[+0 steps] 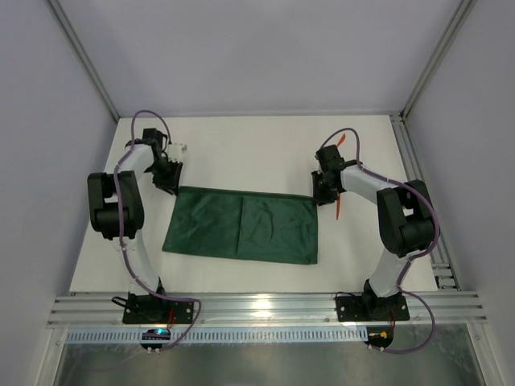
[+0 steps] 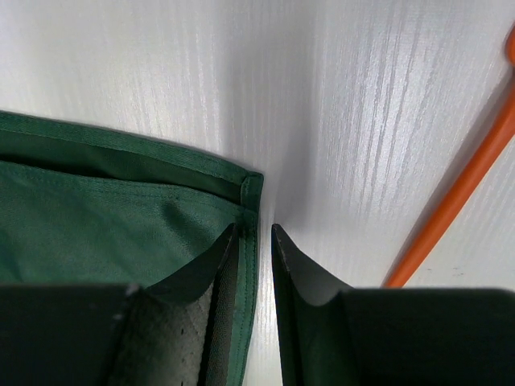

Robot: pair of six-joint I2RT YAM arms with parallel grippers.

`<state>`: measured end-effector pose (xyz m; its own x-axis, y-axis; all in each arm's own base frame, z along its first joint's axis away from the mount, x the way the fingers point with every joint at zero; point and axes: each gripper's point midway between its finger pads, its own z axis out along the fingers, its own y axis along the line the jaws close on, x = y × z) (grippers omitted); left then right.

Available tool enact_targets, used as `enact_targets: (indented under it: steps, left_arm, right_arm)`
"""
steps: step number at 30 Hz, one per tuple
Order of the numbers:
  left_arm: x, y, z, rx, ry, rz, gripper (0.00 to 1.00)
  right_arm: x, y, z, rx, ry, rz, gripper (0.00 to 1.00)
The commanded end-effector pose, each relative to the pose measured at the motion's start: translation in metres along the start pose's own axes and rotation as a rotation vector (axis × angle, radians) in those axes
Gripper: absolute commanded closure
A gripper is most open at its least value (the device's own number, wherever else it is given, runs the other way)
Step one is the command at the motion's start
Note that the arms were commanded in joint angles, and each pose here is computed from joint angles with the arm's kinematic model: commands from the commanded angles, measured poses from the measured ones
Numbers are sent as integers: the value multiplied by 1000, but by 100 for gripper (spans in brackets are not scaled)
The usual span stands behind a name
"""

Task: Fold the napkin into a case and place the utensils inside
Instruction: Move the rectangle-folded napkin to the center of the board.

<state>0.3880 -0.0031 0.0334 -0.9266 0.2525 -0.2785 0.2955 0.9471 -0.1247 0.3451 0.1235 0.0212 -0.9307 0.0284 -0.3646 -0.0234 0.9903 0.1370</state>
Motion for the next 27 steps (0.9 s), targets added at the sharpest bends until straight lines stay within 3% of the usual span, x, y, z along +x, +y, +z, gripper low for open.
enact_targets:
  steps: [1, 16, 21, 27]
  left_arm:
    - [-14, -7, -1, 44, -45, 21, 75]
    - [-18, -6, 14, 52, -35, 12, 81]
    - [-18, -9, 13, 67, -43, 13, 97]
    - [-24, -12, -1, 61, -82, 18, 100]
  right_arm:
    - [-21, 0, -5, 0, -67, -18, 73]
    - [-19, 6, 2, -34, -57, -30, 85]
    - [-20, 9, 2, -50, -55, -31, 92]
    - [-22, 11, -2, -58, -64, -32, 96]
